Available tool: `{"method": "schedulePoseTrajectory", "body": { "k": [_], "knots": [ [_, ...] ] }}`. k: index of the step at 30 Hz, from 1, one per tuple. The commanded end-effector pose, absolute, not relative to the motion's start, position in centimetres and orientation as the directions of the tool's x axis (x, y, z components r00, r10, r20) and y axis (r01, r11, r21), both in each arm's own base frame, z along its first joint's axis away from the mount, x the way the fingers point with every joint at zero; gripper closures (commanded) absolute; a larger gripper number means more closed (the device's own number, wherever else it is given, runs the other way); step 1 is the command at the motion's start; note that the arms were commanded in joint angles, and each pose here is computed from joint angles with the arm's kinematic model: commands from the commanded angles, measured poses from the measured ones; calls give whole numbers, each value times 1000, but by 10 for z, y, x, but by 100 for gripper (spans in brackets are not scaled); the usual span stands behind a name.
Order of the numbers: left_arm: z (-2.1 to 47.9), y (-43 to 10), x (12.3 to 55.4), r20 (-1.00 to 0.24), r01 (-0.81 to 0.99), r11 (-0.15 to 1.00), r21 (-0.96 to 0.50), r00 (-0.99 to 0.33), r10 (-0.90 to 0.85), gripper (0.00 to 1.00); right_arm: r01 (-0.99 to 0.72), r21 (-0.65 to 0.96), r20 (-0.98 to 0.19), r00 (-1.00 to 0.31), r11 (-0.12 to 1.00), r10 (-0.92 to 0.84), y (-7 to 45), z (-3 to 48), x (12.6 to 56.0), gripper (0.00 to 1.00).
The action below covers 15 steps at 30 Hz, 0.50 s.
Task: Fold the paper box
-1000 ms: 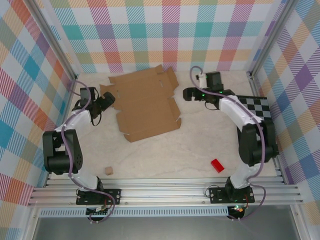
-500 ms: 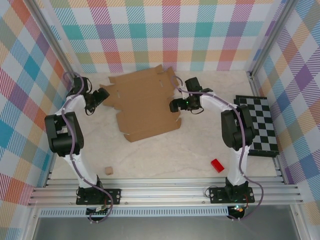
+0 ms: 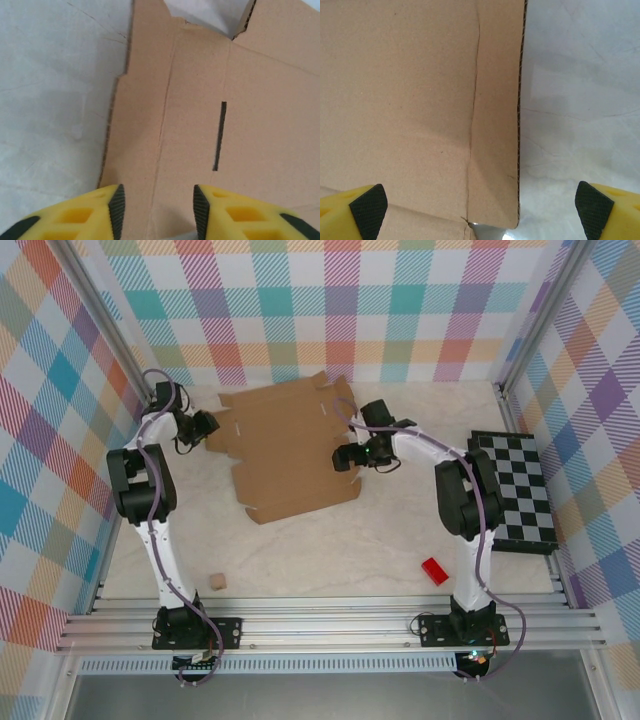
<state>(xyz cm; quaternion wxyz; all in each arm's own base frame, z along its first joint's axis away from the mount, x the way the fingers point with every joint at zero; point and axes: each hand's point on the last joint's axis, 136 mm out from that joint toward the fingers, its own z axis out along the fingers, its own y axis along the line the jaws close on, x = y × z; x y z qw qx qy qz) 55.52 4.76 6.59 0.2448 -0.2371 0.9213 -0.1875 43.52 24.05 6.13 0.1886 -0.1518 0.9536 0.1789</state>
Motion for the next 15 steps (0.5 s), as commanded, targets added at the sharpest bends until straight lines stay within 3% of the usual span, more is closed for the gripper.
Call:
{"method": "schedulePoseTrajectory", "body": {
  "k": [1, 7, 15],
  "knots": [
    [57, 53, 550, -326, -341, 830, -441, -801, -502, 60, -385, 296, -464, -858, 874, -221, 240, 98, 427, 0],
    [73, 78, 539, -379, -375, 860, -347, -782, -494, 49, -417, 281, -498, -833, 865, -240, 236, 126, 417, 0],
    [82, 110, 532, -374, -454, 816, -359, -731, -571, 41, -408, 312, -513, -832, 858, -209, 240, 143, 413, 0]
  ]
}}
